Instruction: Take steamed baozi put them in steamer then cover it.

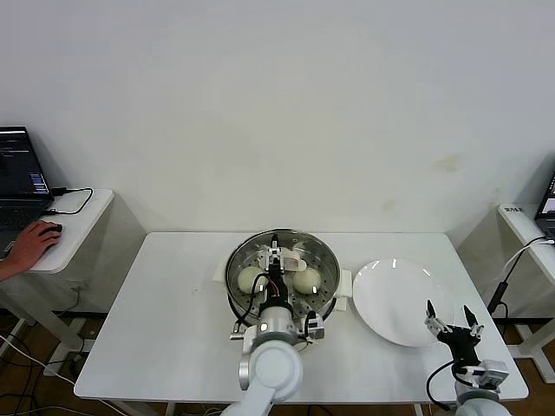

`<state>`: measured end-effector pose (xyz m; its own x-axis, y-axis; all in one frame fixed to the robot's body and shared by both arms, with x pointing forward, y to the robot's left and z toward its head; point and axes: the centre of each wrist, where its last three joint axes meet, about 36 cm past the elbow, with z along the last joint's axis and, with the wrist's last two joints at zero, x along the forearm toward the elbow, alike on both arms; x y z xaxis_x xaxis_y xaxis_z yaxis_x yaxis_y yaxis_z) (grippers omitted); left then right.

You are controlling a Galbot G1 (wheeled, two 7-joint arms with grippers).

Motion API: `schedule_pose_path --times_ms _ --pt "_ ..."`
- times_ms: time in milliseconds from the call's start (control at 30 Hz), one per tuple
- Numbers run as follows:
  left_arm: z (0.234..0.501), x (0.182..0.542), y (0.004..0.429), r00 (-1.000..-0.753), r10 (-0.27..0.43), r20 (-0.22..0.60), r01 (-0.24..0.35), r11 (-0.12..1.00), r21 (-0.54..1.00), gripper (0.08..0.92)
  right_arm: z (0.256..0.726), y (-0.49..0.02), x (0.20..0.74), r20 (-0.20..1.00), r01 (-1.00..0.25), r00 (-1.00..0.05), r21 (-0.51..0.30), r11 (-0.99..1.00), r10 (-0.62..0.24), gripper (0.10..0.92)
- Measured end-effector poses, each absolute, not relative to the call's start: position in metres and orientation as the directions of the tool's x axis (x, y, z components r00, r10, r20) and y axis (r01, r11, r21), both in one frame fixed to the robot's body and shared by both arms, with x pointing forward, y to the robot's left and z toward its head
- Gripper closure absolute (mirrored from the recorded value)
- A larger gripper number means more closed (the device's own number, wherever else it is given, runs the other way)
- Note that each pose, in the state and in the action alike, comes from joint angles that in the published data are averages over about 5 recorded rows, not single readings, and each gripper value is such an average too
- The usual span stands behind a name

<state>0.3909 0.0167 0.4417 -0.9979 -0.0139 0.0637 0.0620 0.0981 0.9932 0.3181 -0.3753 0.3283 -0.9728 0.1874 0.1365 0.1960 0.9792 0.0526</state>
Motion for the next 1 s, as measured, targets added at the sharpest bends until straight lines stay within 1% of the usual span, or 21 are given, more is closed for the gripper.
schedule_pose_path --times_ms 67,133,233,633,833,1000 --pt "0.443 0.389 0.017 -0.998 -0.013 0.063 0.061 0.104 0.993 0.253 0.329 -0.376 0.319 0.136 0.195 -0.973 0.052 0.979 0.187 0.199" --pt "0.445 0.386 0.018 -0.998 -0.009 0.064 0.063 0.111 0.992 0.209 0.329 -0.376 0.319 0.135 0.195 -0.973 0.051 0.98 0.186 0.199" --pt "0.446 0.382 0.019 -0.998 -0.003 0.068 0.068 0.119 0.991 0.181 0.33 -0.378 0.319 0.135 0.195 -0.973 0.048 0.98 0.187 0.2" --pt "0.45 0.368 0.026 -0.998 0.009 0.067 0.068 0.134 0.989 0.177 0.331 -0.379 0.319 0.135 0.195 -0.973 0.046 0.98 0.187 0.2" --pt "0.454 0.36 0.034 -0.999 0.003 0.051 0.051 0.139 0.989 0.177 0.331 -0.379 0.318 0.139 0.19 -0.973 0.045 0.981 0.182 0.2" --pt "0.456 0.352 0.043 -0.999 -0.005 0.041 0.04 0.145 0.989 0.177 0.331 -0.375 0.316 0.151 0.17 -0.975 0.045 0.984 0.161 0.2"
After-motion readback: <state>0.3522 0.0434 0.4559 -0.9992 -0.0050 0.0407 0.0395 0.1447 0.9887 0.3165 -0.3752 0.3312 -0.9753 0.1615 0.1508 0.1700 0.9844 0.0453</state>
